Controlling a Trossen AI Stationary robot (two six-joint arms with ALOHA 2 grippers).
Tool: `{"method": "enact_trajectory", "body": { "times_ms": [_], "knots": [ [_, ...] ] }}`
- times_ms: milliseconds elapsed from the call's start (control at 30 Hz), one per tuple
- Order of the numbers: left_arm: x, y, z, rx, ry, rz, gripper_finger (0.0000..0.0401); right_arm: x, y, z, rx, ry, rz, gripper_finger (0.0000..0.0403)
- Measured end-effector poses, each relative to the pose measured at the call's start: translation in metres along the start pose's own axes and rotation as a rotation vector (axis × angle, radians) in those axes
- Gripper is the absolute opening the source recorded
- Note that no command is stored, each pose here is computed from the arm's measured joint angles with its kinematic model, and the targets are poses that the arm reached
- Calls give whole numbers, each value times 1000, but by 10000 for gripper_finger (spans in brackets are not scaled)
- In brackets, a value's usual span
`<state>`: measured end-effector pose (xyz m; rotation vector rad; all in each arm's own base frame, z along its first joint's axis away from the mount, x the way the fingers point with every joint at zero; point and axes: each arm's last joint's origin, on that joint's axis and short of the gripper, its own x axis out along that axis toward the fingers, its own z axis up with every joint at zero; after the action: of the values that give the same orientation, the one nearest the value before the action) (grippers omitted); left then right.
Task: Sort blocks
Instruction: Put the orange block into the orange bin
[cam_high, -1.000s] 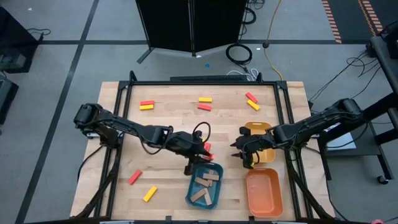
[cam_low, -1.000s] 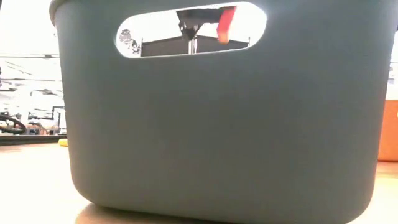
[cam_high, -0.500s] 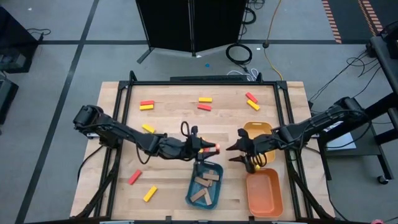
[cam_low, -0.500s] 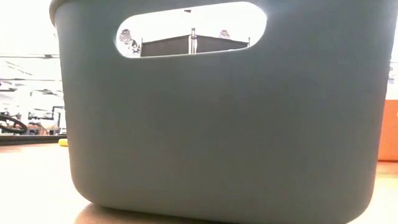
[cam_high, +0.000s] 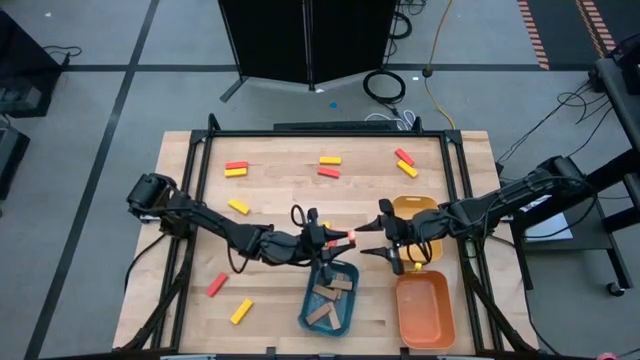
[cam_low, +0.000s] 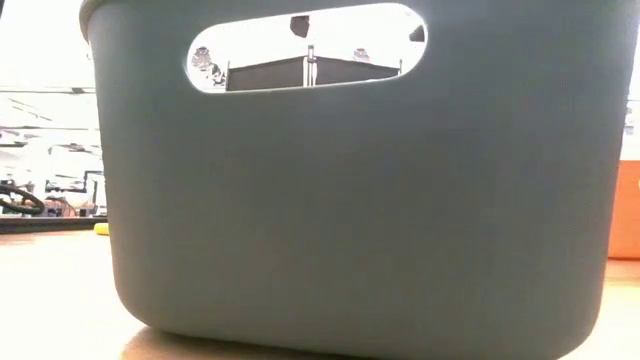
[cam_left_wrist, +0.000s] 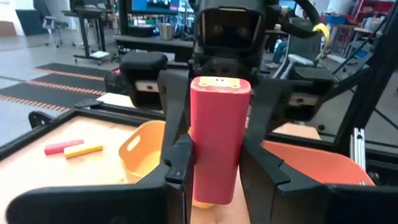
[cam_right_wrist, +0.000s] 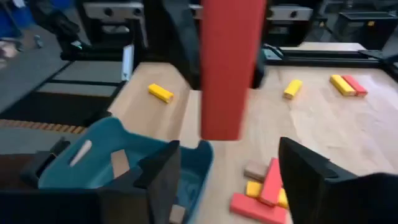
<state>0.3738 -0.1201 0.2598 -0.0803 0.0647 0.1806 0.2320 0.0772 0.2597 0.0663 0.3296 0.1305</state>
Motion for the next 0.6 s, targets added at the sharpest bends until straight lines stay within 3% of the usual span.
{"method": "enact_trajectory", "body": {
  "times_ms": [267,600],
  "knots": [
    [3,4,4,28,-32,-12,86,1,-6,6,37,-56,-15,284],
    [10,15,6,10,-58,-17,86,3,-12,9,44,-87,-35,277]
  ]
}}
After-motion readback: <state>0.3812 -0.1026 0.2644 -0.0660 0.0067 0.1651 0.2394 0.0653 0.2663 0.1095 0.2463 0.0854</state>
